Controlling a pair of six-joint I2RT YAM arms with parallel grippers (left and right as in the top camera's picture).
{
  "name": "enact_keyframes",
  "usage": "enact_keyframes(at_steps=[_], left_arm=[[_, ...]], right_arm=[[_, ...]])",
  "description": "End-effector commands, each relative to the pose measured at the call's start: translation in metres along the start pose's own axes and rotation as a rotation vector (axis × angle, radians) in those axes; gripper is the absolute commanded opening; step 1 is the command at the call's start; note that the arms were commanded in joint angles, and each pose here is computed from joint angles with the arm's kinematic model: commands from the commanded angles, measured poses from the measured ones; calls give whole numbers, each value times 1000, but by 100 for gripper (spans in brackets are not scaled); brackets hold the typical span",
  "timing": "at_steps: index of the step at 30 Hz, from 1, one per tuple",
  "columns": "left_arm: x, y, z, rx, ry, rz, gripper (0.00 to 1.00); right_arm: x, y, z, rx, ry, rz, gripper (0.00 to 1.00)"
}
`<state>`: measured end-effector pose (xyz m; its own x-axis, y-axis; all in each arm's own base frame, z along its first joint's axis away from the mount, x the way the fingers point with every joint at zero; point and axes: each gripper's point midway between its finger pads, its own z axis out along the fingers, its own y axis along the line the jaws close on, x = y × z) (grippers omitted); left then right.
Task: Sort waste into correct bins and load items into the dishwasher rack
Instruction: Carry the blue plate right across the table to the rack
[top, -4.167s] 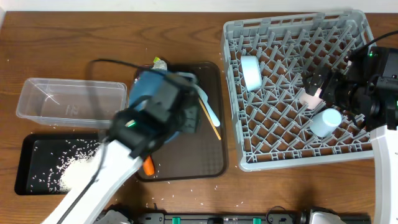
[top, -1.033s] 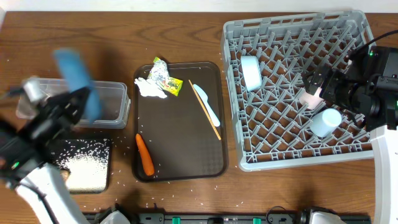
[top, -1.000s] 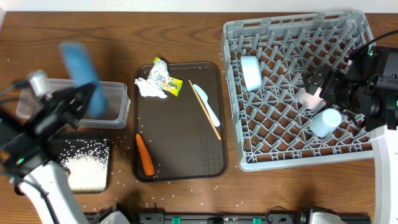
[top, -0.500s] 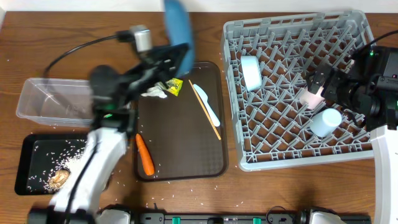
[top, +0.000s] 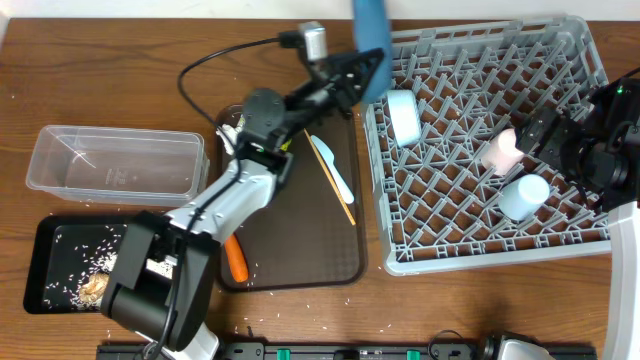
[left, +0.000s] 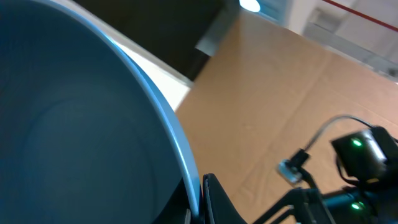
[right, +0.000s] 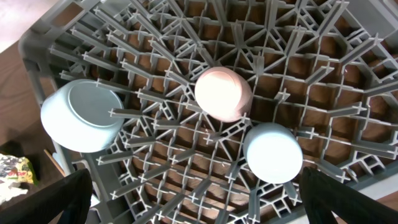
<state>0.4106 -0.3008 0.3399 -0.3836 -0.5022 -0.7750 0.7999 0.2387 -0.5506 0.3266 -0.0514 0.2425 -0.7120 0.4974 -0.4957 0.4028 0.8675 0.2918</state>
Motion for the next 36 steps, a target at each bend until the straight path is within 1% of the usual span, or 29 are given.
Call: enact_keyframes(at_steps=[1,5,9,18,22,26,31,36], left_arm=[[4,-12,18,25,-22,51,6],[27,-14,27,31,-1,20,6],[45,-29,36,79,1,16,6],[68,-48,52,55,-28,-27,6],[88,-45,57,1,4,-62,6],[94,-43,60,-14,-18,-74,6],[94,-30,59,-38,-79,-178,6],[108,-6,58,-95,-92,-297,6]], right_arm=[[-2,-4,-2,12,-7,20,99],[-2,-4,-2,13,-4,21,99],[-1,-7,-2,18,0,25,99],[4,-9,-2,28,18,28,99],[9,-10,-2,35,38,31,99],[11,-11,-2,38,46,32,99],[12,-11,-2,39,51,32,99],[13,-11,-2,40,53,32,99]])
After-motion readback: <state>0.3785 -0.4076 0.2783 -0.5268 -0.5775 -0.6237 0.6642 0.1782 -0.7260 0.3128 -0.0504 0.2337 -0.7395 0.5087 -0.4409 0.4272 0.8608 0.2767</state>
